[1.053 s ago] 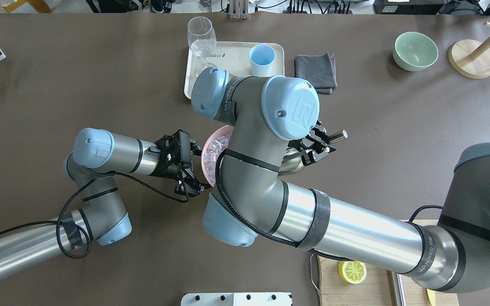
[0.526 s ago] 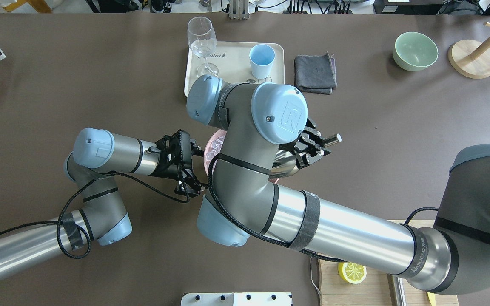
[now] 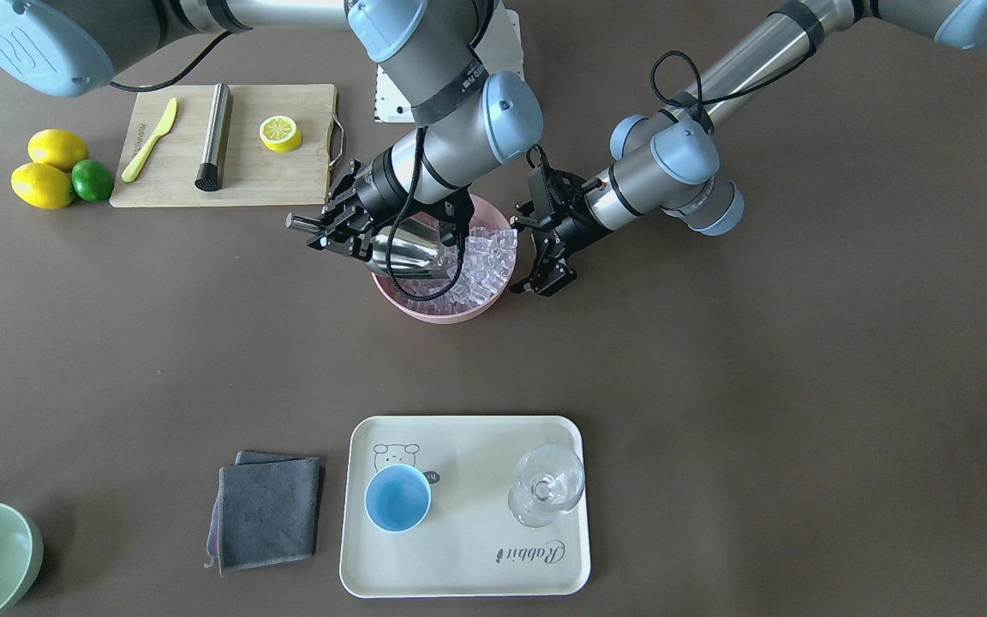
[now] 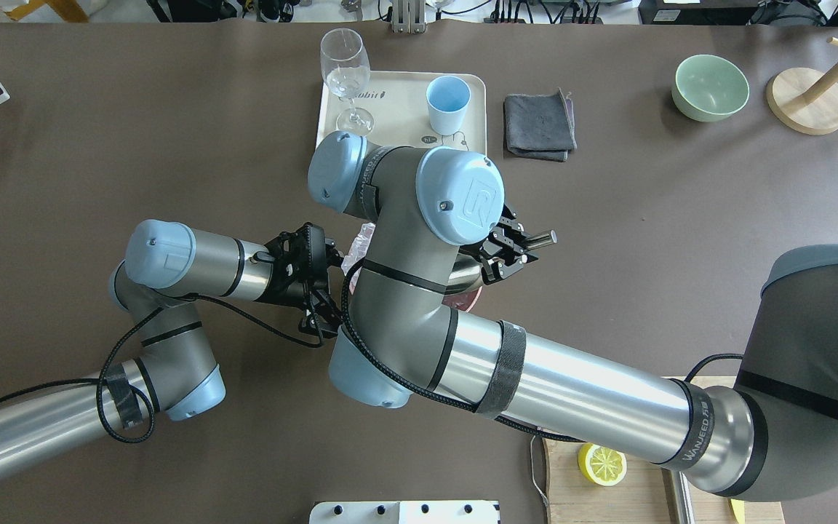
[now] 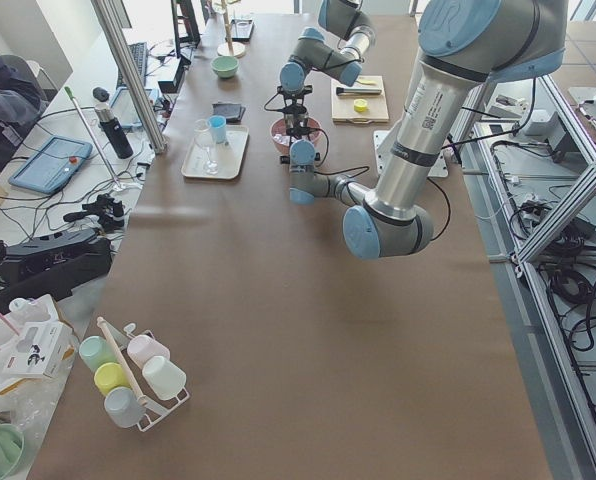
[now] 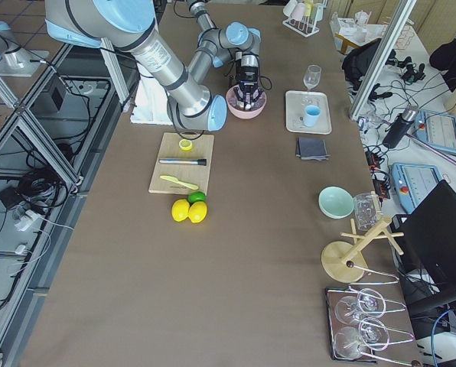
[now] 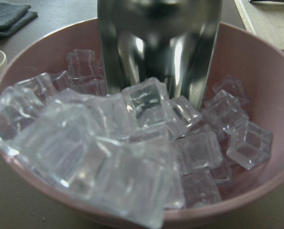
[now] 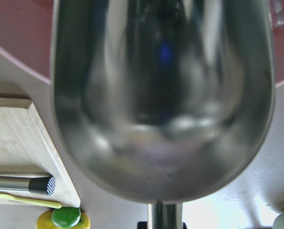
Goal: Put ice in cup with scoop
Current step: 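Dip the scoop into the ice cubes with the right gripper and scoop some up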
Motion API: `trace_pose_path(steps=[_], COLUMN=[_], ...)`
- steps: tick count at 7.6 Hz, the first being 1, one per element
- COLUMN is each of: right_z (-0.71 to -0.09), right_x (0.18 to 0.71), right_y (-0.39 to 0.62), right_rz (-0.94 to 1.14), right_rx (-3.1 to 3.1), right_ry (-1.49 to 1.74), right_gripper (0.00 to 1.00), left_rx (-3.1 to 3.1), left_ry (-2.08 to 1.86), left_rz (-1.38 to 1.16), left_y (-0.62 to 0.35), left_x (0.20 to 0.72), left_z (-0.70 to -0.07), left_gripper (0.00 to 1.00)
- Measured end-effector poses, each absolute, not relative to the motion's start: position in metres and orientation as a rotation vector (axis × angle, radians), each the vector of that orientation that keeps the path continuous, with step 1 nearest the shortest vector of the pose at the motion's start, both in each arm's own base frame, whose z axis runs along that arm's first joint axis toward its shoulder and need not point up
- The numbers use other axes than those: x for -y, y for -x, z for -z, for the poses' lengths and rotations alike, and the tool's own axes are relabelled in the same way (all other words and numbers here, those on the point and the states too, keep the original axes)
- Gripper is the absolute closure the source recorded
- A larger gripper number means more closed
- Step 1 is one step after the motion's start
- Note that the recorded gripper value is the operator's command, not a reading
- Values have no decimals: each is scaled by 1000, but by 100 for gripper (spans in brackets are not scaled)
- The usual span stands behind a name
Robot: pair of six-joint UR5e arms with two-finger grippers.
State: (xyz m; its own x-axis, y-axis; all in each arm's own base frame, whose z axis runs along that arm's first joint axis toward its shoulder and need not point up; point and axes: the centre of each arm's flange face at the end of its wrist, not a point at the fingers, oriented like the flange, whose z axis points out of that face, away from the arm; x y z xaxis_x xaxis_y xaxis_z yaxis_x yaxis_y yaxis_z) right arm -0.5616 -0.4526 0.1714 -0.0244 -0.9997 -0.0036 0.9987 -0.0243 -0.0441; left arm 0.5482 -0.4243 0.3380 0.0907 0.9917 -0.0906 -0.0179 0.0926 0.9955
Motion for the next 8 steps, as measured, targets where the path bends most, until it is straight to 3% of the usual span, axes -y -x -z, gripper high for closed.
trace_pose_path(steps=[8], right_z=[-215], right_x=[433], right_y=[537], right_rz=[1305], right_rx=[158], right_ry=[-259], right_gripper=[100], left_rx=[-1143], left_ry=[-1111], left_rz=[-1076], left_y=[-553], left_x=[433], left_z=[-336], left_gripper=[2])
